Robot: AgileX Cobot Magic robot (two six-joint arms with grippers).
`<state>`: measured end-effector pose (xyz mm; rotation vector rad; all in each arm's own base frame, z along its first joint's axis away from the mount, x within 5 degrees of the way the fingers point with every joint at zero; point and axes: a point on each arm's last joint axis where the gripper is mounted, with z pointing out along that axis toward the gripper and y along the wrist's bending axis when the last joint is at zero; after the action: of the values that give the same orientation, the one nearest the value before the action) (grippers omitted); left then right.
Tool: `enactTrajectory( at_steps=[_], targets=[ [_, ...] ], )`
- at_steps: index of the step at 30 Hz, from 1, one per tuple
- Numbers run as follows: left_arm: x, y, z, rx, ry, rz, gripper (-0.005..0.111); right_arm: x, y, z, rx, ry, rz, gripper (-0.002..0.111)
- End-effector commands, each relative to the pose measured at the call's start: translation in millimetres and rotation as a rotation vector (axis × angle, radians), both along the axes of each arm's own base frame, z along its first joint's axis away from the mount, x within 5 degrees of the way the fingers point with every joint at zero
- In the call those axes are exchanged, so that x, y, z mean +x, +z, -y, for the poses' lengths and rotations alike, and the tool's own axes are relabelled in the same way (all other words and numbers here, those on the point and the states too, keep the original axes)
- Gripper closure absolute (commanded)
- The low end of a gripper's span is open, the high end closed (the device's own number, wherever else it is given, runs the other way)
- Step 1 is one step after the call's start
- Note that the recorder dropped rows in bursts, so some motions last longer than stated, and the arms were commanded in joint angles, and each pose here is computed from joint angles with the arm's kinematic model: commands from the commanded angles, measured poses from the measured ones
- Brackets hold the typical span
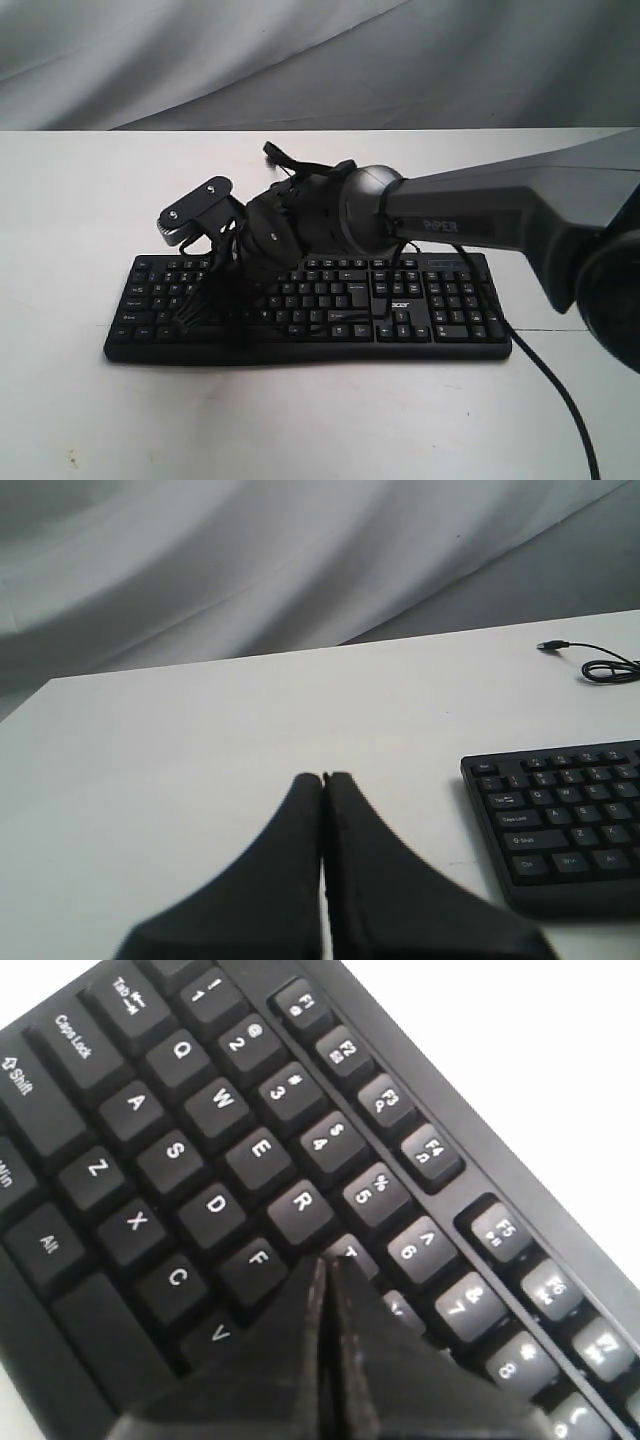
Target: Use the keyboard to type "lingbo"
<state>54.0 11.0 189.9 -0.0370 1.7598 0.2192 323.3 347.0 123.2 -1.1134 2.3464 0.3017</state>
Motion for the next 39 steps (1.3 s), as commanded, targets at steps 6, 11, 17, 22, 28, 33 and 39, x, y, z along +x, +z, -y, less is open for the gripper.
enactTrajectory(
  at_steps=[6,11,17,22,28,33,39],
  targets=[
    [0,0,1,-0.005,-0.008,0.01,0.107,-1,33,7,0.012,-0.003,0.021,0.108],
    [0,0,1,-0.005,-0.008,0.01,0.107,-14,25,7,0.003,0.002,-0.009,0.108],
    [0,0,1,-0.005,-0.008,0.01,0.107,-17,17,4,0.018,-0.001,-0.005,0.108],
    [0,0,1,-0.005,-0.008,0.01,0.107,-17,12,4,0.012,-0.004,-0.015,0.108],
    [0,0,1,-0.005,-0.008,0.01,0.107,-17,10,5,0.001,0.0,-0.018,0.108],
    [0,0,1,-0.005,-0.008,0.01,0.107,-17,10,6,-0.004,0.0,-0.019,0.108],
    [0,0,1,-0.005,-0.008,0.01,0.107,-18,9,6,-0.015,0.0,-0.029,0.108]
  ],
)
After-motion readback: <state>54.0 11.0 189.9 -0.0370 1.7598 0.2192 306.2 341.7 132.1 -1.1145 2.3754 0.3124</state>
